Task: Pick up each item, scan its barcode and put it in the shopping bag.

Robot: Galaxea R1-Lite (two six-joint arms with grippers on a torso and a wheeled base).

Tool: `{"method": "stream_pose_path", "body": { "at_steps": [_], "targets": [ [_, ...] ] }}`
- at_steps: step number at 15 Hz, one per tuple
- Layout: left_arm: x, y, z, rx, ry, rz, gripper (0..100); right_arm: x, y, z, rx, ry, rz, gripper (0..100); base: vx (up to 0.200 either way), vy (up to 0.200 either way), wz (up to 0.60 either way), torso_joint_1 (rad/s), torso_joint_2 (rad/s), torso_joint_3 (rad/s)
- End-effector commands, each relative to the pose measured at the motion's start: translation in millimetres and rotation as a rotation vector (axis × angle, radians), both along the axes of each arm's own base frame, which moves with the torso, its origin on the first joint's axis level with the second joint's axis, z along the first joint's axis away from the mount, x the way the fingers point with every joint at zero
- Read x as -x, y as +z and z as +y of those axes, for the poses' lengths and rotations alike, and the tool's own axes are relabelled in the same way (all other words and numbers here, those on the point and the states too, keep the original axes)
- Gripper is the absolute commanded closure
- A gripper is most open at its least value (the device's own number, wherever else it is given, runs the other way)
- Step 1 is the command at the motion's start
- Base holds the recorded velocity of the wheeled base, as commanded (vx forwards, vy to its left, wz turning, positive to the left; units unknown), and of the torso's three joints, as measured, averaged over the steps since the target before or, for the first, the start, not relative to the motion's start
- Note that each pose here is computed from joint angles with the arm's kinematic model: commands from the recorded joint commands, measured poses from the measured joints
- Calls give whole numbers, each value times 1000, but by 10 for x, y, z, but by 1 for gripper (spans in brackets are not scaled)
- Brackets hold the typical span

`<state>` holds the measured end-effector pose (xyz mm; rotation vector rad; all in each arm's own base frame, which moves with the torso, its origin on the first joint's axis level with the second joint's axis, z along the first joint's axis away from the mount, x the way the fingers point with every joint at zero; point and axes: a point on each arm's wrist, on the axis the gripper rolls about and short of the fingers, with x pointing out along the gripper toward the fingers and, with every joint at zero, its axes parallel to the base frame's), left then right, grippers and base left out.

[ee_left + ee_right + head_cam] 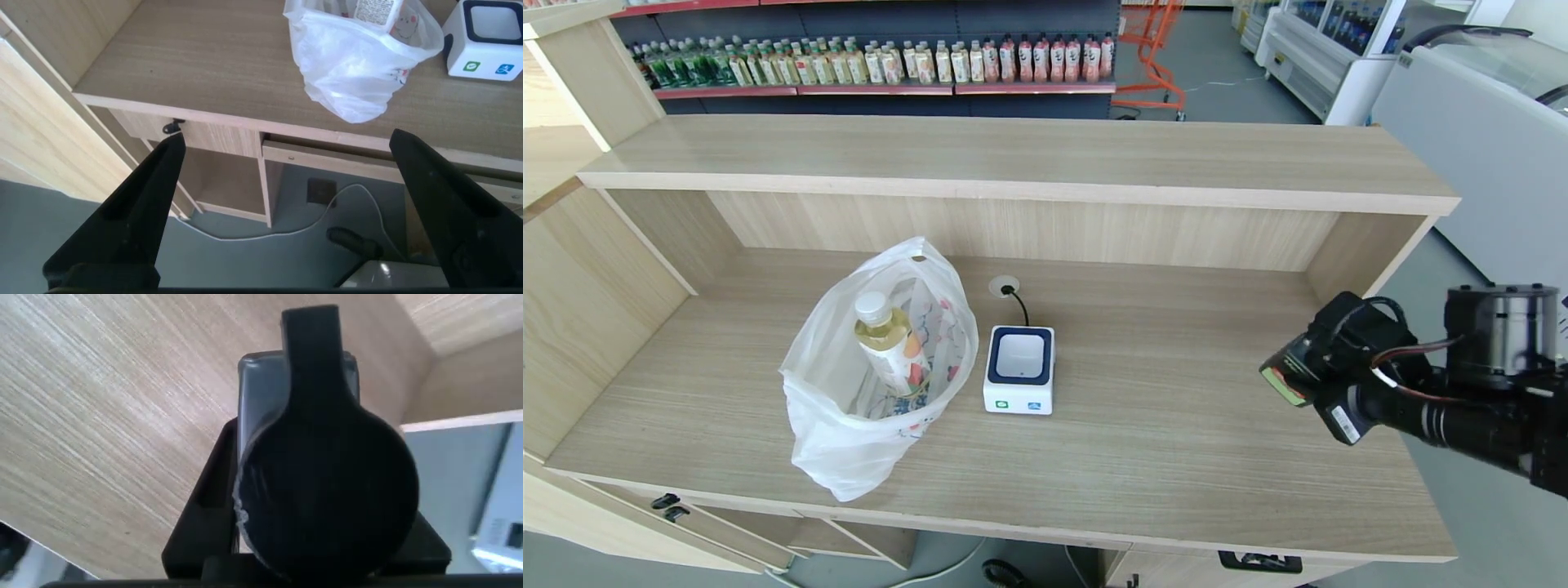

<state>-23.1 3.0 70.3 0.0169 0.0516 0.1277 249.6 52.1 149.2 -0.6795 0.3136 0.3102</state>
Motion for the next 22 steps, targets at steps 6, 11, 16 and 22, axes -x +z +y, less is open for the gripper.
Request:
{"method": "stream_pose_path", "body": {
  "at_steps": [6, 11, 16, 22],
  "targets": [
    [0, 0, 0, 0, 1, 0, 0, 522, 127, 5, 847, 1011, -892, 100, 0, 0, 0, 0, 0, 0],
    [0, 0, 0, 0, 1, 0, 0, 605, -204, 338, 1007, 1427, -1254, 100, 0, 0, 0, 0, 0, 0],
    [-1, 0, 0, 0, 1, 1, 0, 620, -151, 436, 1009, 1476, -1487, 100, 0, 0, 0, 0, 0, 0],
    [-1, 0, 0, 0, 1, 1, 0, 585, -163, 474, 1017, 1482, -1509, 100, 0, 0, 0, 0, 0, 0]
  ]
}}
